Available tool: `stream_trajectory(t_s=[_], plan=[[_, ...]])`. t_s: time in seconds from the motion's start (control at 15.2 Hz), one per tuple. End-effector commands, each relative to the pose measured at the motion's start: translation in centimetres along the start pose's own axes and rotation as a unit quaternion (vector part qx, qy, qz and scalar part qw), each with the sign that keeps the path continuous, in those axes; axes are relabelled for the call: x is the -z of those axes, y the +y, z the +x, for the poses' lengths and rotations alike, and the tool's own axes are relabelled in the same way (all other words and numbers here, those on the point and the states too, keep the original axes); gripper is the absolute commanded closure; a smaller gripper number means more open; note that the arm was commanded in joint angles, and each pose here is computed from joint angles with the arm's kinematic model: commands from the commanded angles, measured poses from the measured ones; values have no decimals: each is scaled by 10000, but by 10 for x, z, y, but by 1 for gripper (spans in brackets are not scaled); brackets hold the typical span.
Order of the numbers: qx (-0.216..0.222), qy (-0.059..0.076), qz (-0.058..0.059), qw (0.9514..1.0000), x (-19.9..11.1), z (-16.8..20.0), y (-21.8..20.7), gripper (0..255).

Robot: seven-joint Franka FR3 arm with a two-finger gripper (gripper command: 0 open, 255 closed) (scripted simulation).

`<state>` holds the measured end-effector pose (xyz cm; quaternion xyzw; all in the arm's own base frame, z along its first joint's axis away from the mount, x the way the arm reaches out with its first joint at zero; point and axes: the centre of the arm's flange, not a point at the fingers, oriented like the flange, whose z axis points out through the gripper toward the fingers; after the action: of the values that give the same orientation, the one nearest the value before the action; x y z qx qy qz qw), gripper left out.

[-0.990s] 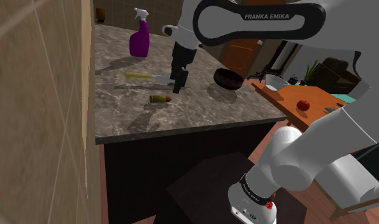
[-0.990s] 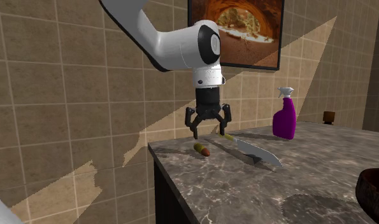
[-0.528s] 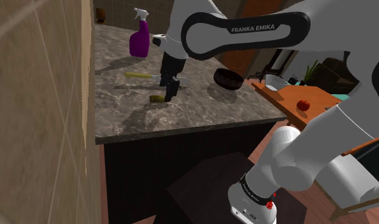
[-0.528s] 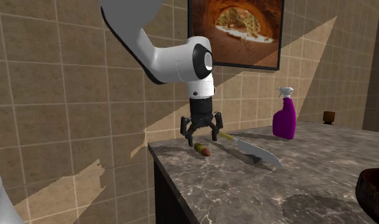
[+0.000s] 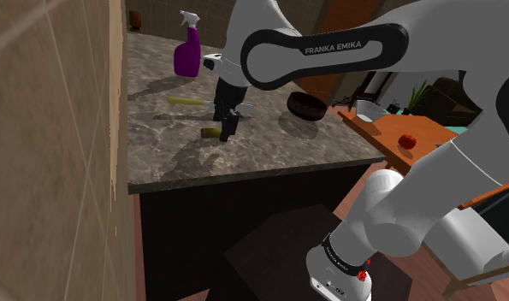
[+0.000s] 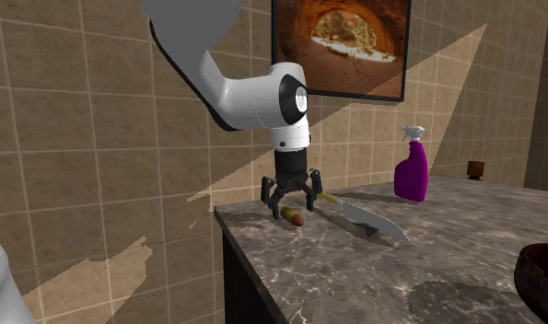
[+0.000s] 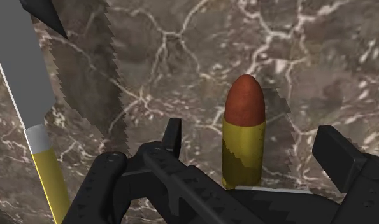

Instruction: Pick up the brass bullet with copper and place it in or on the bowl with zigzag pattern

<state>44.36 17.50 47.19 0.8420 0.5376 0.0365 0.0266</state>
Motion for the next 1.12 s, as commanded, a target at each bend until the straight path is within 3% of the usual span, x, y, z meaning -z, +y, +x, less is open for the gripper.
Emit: stream_trajectory(t_s=[0.0,0.07,0.13,0.73,1.06], plan=[[0,0,0,10000,0,0,0,0],[0,0,0,10000,0,0,0,0],[0,0,0,10000,0,0,0,255],[0,0,0,10000,0,0,0,255],[0,0,0,10000,26,1,2,255]])
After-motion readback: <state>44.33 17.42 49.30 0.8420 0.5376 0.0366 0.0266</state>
